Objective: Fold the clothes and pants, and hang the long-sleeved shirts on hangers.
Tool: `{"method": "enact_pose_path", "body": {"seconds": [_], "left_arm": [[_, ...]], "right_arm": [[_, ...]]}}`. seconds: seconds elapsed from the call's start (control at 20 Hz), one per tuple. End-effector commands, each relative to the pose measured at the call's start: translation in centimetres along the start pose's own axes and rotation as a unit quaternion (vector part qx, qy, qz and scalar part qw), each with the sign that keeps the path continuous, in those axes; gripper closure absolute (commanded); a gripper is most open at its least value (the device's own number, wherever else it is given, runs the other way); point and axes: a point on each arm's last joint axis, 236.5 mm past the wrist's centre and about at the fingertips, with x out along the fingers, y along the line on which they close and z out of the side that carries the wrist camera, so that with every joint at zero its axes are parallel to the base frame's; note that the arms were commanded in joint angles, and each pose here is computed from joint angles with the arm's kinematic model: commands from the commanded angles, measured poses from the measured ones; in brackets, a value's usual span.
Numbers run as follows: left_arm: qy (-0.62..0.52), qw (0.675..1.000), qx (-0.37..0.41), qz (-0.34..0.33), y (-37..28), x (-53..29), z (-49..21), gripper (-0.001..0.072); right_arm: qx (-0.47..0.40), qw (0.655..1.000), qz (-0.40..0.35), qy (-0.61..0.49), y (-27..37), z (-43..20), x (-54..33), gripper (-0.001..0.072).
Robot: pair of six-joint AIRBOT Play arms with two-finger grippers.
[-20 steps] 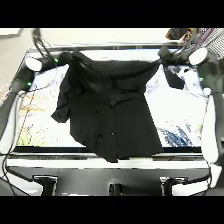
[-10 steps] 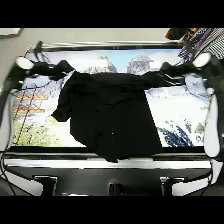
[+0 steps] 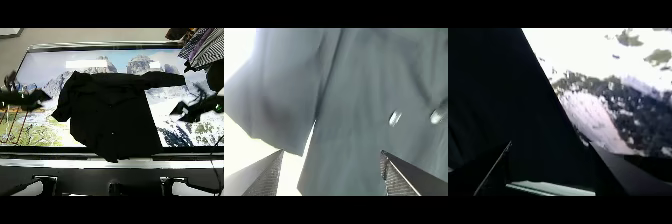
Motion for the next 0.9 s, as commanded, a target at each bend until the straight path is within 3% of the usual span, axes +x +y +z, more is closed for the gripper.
{"method": "enact_pose_path", "body": {"seconds": [0.0,0.5,0.55,0.6,0.7,0.85], "left_arm": [[0.017,0.998,-0.055,-0.008,2.4,1.6,-7.9,0.0017],[0.062,0.994,-0.089,-0.002,4.5,3.7,-14.1,0.0017],[0.065,0.994,-0.091,-0.002,4.7,3.8,-14.4,0.0017],[0.068,0.993,-0.093,-0.002,4.7,3.9,-14.6,0.0017],[0.072,0.992,-0.103,-0.011,4.4,4.1,-15.0,0.0017],[0.082,0.989,-0.118,-0.031,3.9,4.7,-16.0,0.0018]], "right_arm": [[0.029,0.997,0.024,0.071,-1.9,-6.8,5.5,0.0151],[0.062,0.994,0.059,0.07,-2.5,-9.5,10.5,0.0174],[0.066,0.994,0.06,0.069,-2.5,-9.6,10.7,0.0214],[0.07,0.993,0.063,0.07,-2.4,-9.8,10.9,0.0336],[0.062,0.992,0.081,0.071,-1.6,-9.9,10.8,0.0658],[0.063,0.99,0.117,0.056,0.1,-9.2,10.4,0.0665]]}}
